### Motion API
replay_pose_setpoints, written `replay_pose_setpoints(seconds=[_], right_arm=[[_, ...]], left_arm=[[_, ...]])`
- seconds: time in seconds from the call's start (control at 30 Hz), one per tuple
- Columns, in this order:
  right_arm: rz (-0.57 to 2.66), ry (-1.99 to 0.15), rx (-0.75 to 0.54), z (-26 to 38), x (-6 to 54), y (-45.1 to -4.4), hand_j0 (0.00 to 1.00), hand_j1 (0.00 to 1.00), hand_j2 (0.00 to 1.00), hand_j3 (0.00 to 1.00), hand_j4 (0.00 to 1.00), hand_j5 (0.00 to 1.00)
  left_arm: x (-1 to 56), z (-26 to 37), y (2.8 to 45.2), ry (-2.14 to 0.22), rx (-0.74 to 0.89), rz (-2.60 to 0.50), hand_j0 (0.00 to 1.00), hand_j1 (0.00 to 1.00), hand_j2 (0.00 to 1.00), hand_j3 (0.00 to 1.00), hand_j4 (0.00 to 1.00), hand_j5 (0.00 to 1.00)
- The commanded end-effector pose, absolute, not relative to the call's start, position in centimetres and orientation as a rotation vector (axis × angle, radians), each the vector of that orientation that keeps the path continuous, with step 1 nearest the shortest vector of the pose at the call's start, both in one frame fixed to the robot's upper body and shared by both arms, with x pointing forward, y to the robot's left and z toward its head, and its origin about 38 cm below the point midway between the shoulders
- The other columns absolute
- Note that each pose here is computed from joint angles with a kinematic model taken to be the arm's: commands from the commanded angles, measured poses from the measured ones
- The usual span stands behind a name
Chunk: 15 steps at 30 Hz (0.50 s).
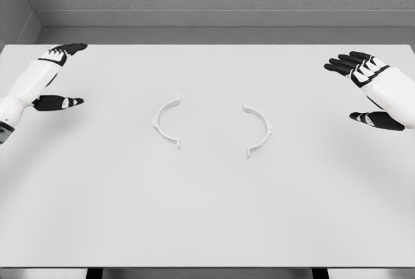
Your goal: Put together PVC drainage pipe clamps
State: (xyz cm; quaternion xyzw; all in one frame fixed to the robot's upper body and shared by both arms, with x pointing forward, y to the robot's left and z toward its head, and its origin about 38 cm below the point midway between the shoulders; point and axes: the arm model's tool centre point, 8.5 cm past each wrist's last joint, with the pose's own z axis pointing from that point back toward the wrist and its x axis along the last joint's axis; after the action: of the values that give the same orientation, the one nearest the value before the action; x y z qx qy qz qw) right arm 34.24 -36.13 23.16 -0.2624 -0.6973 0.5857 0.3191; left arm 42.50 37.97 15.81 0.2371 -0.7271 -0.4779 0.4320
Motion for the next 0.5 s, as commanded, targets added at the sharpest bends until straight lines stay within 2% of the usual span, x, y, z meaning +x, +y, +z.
replay_pose_setpoints(seconds=[0.0,0.1,0.17,0.3,0.37,0.47], right_arm=[[1.547,-1.835,-0.673,23.0,34.3,-35.8,1.00,1.00,1.00,1.00,1.00,1.00],[1.545,-1.839,-0.668,22.9,34.3,-35.7,1.00,1.00,1.00,1.00,1.00,1.00],[1.578,-1.855,-0.626,22.5,34.7,-34.1,1.00,1.00,1.00,1.00,1.00,1.00],[1.664,-1.824,-0.603,21.9,38.1,-30.8,1.00,1.00,1.00,1.00,1.00,1.00],[1.647,-1.787,-0.615,21.0,40.0,-30.3,1.00,1.00,1.00,1.00,1.00,1.00],[1.664,-1.767,-0.592,20.1,40.6,-29.5,1.00,1.00,1.00,1.00,1.00,1.00]], left_arm=[[42.4,15.8,37.6,-1.818,0.579,-1.198,1.00,1.00,1.00,1.00,1.00,1.00],[42.2,15.8,37.2,-1.826,0.569,-1.206,1.00,1.00,1.00,1.00,1.00,1.00],[42.0,14.5,35.5,-1.817,0.513,-1.248,1.00,1.00,1.00,1.00,1.00,1.00],[42.2,13.4,33.0,-1.810,0.456,-1.318,1.00,1.00,1.00,1.00,1.00,1.00],[42.7,13.3,31.3,-1.807,0.435,-1.399,1.00,1.00,1.00,1.00,1.00,1.00],[42.6,13.2,31.1,-1.803,0.435,-1.414,1.00,1.00,1.00,1.00,1.00,1.00]])
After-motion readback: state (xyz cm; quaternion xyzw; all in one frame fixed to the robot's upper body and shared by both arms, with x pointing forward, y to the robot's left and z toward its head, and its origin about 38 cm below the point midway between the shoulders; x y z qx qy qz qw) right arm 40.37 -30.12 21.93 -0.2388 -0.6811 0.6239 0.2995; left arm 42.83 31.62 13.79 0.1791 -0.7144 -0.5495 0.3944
